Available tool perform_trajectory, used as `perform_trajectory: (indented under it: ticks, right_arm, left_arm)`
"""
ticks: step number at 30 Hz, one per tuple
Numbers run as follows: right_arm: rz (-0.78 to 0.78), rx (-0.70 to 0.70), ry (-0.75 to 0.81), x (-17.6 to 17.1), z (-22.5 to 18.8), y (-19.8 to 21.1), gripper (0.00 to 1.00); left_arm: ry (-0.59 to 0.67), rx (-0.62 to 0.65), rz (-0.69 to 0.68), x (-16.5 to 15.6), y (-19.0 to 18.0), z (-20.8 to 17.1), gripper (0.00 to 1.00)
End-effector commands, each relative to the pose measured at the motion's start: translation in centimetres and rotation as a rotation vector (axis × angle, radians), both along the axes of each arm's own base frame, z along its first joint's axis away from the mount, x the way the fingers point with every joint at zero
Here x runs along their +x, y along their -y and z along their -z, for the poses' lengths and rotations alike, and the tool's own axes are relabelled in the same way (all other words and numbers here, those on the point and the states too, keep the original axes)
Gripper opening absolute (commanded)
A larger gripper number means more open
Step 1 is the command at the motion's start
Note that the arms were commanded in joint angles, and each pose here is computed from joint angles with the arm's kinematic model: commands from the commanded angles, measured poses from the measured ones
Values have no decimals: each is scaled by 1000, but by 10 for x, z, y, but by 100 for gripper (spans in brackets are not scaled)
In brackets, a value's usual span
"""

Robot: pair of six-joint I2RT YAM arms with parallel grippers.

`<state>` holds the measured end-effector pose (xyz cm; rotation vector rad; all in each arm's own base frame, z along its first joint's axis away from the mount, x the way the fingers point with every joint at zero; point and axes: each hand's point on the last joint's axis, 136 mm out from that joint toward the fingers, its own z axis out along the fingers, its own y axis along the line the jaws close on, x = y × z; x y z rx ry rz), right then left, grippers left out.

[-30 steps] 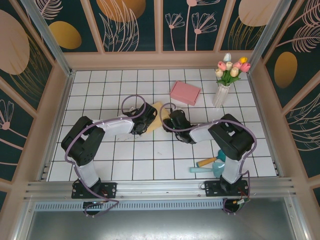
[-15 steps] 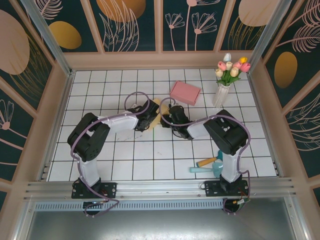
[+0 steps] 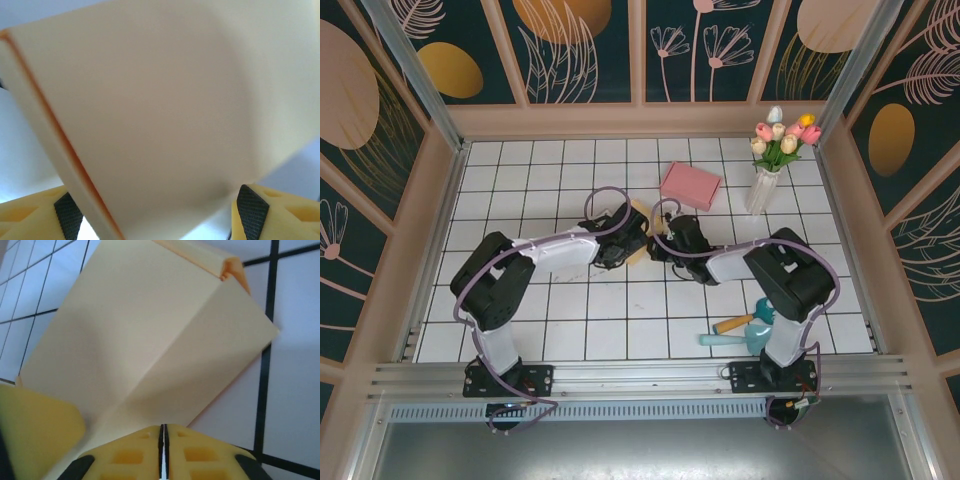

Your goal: Fold the paper box

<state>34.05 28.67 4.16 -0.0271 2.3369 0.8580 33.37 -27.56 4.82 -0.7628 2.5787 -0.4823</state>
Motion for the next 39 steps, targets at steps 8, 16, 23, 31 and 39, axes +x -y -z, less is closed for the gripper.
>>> perform_trajectory:
  ticks: [8, 16, 23, 31, 39]
  right_arm:
    - [28, 13, -50, 21, -6, 35, 0]
    - [57, 36, -96, 42, -3, 56, 0]
    - [-1, 75, -142, 52, 5, 49, 0]
    - [-1, 75, -181, 69, 25, 43, 0]
    - [-12, 93, -214, 74, 42, 37, 0]
  left_arm:
    - [360, -93, 253, 43, 2, -93, 85]
    - [533, -1, 465, 97, -11, -126, 86]
    - [445, 17, 519, 141, -11, -68, 84]
    - [437, -139, 566, 146, 16, -36, 81]
    - [326, -381, 543, 129, 43, -9, 74]
